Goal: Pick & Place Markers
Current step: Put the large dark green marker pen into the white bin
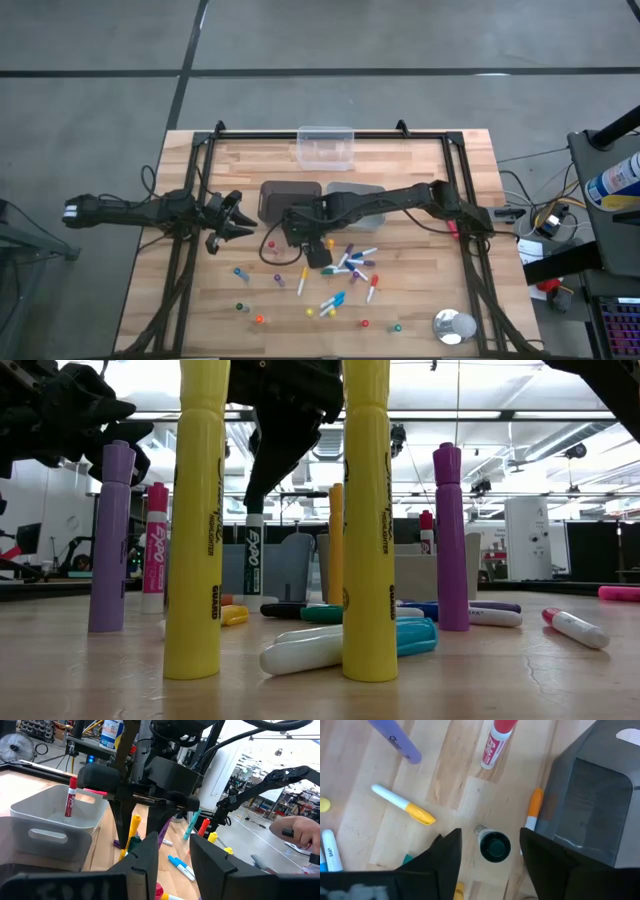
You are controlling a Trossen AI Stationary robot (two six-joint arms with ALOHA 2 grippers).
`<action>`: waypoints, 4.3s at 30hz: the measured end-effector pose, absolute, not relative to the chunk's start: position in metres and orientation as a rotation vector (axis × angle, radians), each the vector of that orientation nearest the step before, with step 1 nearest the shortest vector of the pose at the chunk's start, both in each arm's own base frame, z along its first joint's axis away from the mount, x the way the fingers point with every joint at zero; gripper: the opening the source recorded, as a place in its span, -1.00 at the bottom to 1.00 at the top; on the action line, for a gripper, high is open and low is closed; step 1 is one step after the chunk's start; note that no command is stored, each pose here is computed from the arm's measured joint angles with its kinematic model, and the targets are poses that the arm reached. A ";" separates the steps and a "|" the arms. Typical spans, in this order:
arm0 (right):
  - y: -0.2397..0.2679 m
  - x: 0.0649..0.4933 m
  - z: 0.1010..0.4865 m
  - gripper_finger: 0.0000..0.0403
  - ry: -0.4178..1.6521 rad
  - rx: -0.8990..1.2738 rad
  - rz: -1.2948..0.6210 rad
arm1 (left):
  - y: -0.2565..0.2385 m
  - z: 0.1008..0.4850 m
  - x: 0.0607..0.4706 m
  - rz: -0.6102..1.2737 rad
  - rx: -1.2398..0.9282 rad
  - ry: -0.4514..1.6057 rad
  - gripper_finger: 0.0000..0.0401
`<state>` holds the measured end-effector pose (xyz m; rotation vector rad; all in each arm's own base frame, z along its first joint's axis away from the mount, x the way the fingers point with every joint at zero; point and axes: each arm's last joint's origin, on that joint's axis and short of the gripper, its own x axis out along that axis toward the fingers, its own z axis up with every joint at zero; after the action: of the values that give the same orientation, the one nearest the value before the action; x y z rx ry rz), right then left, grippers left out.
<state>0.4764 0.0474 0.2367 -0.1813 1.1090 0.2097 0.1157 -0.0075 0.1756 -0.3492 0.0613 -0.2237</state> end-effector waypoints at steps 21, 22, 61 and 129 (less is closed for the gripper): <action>0.048 0.476 0.237 -0.63 1.114 -0.198 0.220 | -0.007 0.175 0.116 -0.222 -0.350 0.069 -0.48; 0.048 0.476 0.237 -0.65 1.114 -0.199 0.221 | -0.007 0.175 0.116 -0.222 -0.350 0.070 -0.48; 0.002 0.371 0.406 -0.64 0.997 0.009 -0.128 | -0.007 0.173 0.116 -0.219 -0.361 0.086 -0.48; -0.093 0.364 0.273 -0.65 1.066 0.141 -0.190 | -0.007 0.172 0.116 -0.213 -0.363 0.093 -0.48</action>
<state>0.3637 -0.0929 0.2727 0.1414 1.0656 -0.1902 0.1157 -0.0073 0.1724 -0.3634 0.0934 -0.2133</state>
